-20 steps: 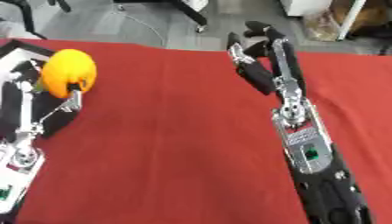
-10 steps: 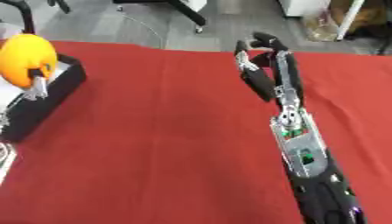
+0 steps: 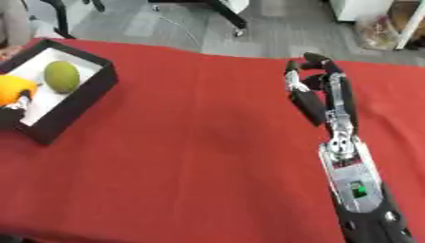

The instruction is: Pick up the objects with one hand, pass them to the other hand, and then place them into the box on the other side of the table.

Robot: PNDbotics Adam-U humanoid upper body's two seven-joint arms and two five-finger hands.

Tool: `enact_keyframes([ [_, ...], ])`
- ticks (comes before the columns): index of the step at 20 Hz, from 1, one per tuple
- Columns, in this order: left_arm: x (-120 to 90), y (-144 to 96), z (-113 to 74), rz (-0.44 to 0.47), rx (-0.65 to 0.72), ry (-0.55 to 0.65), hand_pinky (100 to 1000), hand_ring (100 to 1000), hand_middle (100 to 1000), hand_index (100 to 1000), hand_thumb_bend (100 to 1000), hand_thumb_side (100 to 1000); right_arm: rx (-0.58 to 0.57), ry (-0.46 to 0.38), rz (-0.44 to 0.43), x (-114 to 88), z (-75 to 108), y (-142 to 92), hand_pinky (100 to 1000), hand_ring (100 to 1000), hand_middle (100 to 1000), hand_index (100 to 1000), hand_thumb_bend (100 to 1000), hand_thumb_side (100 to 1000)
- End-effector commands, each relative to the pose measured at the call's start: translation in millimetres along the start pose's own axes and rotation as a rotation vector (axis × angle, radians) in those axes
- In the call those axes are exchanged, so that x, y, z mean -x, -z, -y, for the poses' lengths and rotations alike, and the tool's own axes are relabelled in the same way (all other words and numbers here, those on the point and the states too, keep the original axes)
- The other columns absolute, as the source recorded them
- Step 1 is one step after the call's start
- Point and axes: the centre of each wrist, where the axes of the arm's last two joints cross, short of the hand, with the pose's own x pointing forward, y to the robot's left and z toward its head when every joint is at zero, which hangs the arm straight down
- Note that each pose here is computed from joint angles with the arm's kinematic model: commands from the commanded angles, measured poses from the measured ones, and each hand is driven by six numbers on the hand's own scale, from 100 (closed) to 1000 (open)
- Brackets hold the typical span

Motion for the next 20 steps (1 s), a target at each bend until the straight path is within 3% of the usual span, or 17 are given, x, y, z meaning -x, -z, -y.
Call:
enact_keyframes([
  [1, -3.4, 9.0, -18.8, 0.037, -0.037, -0.006, 817, 805, 836, 924, 948, 700, 0.012, 0.001, 0.015, -4.5, 3.5, 3.3, 661, 563, 676, 810, 181, 601],
  [3, -6.6, 7.2, -20.7, 0.051, -0.05, -0.02, 817, 805, 836, 924, 948, 700, 0.014, 0.002, 0.014, -4.3, 3.7, 3.0, 661, 563, 676, 810, 181, 601],
  [4, -17.1, 4.6, -28.6, 0.098, -0.094, -0.063, 803, 799, 828, 919, 890, 704, 0.015, 0.001, 0.013, -3.9, 3.9, 2.5, 661, 560, 673, 807, 184, 596],
  [7, -46.0, -16.3, -48.5, 0.261, -0.198, -0.273, 786, 782, 813, 909, 831, 706, 0.024, -0.009, 0.029, -3.3, 7.2, -0.5, 664, 570, 679, 815, 201, 585],
  [11, -79.7, -50.7, -58.1, 0.458, -0.209, -0.59, 770, 772, 805, 902, 754, 723, 0.054, -0.059, 0.084, 3.0, 16.4, -12.1, 690, 647, 756, 858, 249, 569],
  [15, -102.0, -86.1, -47.8, 0.59, -0.12, -0.884, 770, 777, 811, 906, 728, 731, 0.041, -0.13, 0.089, 21.8, 23.1, -33.0, 708, 731, 838, 915, 272, 569],
  [17, -106.9, -97.8, -35.4, 0.605, -0.06, -0.963, 770, 778, 816, 906, 721, 727, 0.048, -0.139, 0.063, 31.8, 23.1, -44.0, 710, 743, 860, 927, 282, 561],
  [18, -108.7, -102.9, -28.4, 0.61, -0.028, -0.988, 770, 778, 816, 906, 719, 726, 0.061, -0.134, 0.047, 36.6, 21.5, -49.6, 709, 743, 865, 929, 271, 483],
  [19, -110.6, -107.7, -21.7, 0.617, 0.006, -1.007, 771, 780, 819, 908, 717, 727, 0.076, -0.125, 0.03, 41.2, 19.0, -55.4, 708, 742, 864, 929, 284, 550],
  [20, -112.5, -111.8, -15.8, 0.627, 0.04, -1.022, 771, 781, 821, 910, 714, 729, 0.09, -0.115, 0.014, 45.4, 16.2, -60.7, 706, 740, 862, 928, 286, 546],
])
